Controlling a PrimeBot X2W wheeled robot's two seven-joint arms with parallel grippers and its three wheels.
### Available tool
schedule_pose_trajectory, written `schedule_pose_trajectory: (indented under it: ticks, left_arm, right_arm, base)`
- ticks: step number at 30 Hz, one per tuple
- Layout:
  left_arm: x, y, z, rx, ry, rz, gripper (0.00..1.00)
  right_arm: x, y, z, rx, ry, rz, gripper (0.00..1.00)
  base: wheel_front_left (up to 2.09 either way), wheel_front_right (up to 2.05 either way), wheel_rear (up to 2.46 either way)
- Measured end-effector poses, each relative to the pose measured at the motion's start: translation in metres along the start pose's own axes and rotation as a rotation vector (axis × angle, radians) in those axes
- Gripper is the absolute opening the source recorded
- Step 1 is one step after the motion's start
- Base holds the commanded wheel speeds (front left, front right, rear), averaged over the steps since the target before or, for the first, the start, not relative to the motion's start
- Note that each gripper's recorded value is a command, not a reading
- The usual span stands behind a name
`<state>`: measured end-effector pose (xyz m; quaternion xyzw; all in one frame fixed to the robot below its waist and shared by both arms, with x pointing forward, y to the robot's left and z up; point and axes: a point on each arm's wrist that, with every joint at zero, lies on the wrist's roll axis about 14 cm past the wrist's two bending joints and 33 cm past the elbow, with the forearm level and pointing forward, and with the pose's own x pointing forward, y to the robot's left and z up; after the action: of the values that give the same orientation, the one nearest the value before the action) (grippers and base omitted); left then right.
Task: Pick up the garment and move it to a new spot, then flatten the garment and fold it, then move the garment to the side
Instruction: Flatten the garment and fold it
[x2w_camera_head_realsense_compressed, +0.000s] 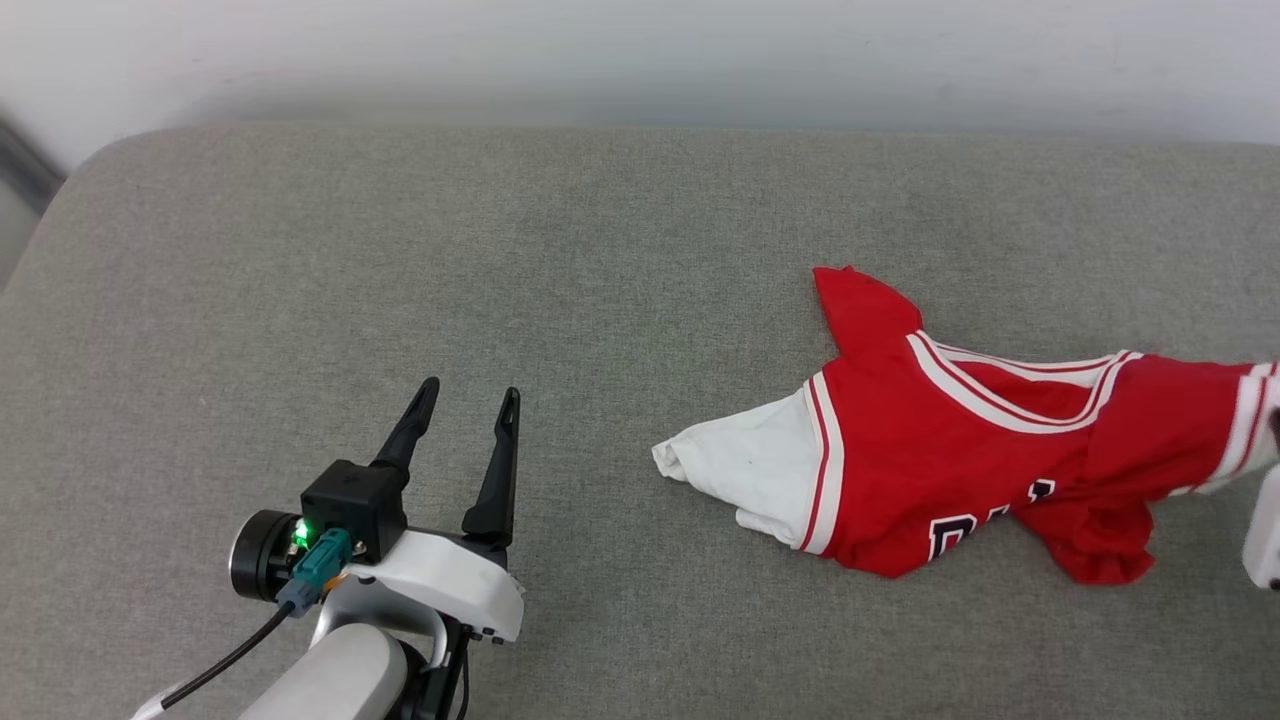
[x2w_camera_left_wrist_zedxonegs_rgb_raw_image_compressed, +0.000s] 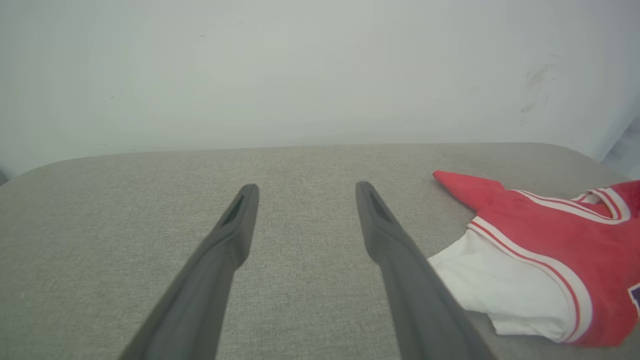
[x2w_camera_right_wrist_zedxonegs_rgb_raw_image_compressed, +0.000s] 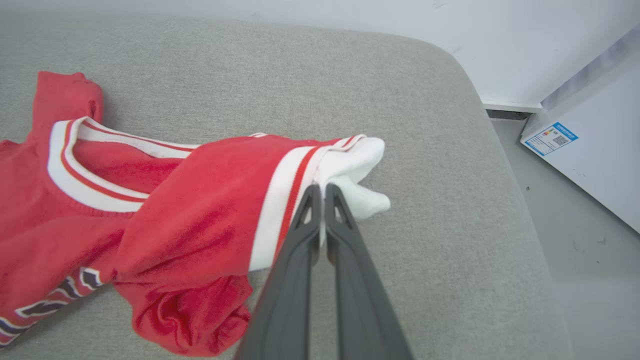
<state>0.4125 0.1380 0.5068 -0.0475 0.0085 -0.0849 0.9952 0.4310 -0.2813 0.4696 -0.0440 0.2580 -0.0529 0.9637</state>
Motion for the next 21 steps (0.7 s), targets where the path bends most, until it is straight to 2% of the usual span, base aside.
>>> schedule_pose_trajectory:
  ticks: [2, 4, 9, 12, 13, 14, 21]
  left_arm:
    - [0.001, -0.001, 0.000, -0.001, -0.001, -0.002, 1.00]
    - [0.001, -0.001, 0.000, -0.001, -0.002, -0.005, 1.00]
    - [0.002, -0.004, 0.000, -0.001, -0.004, -0.013, 1.00]
    - [0.001, -0.005, 0.000, 0.000, -0.003, -0.020, 1.00]
    - [0.001, -0.006, 0.000, 0.001, -0.003, -0.022, 1.00]
    - [0.002, -0.006, 0.000, 0.002, -0.002, -0.023, 1.00]
    - [0.002, -0.007, 0.005, 0.016, -0.012, -0.030, 1.00]
  right_arm:
    - [-0.007, -0.011, -0.005, -0.029, 0.026, -0.038, 0.00]
    - [-0.012, -0.010, -0.028, -0.012, 0.103, -0.042, 0.00]
    - [-0.025, 0.015, -0.099, 0.079, 0.306, 0.016, 0.00]
    - [-0.027, 0.027, -0.120, 0.141, 0.331, 0.037, 0.01]
    - [-0.026, 0.028, -0.119, 0.156, 0.308, 0.038, 0.42]
    - [-0.024, 0.027, -0.114, 0.170, 0.265, 0.031, 1.00]
    - [-0.024, 0.022, -0.082, 0.190, 0.075, 0.006, 1.00]
  base:
    - [0.00, 0.00, 0.00]
    - [0.00, 0.00, 0.00]
    - [0.00, 0.00, 0.00]
    - [0.00, 0.00, 0.00]
    - [0.00, 0.00, 0.00]
    - [0.00, 0.00, 0.00]
    - [0.00, 0.00, 0.00]
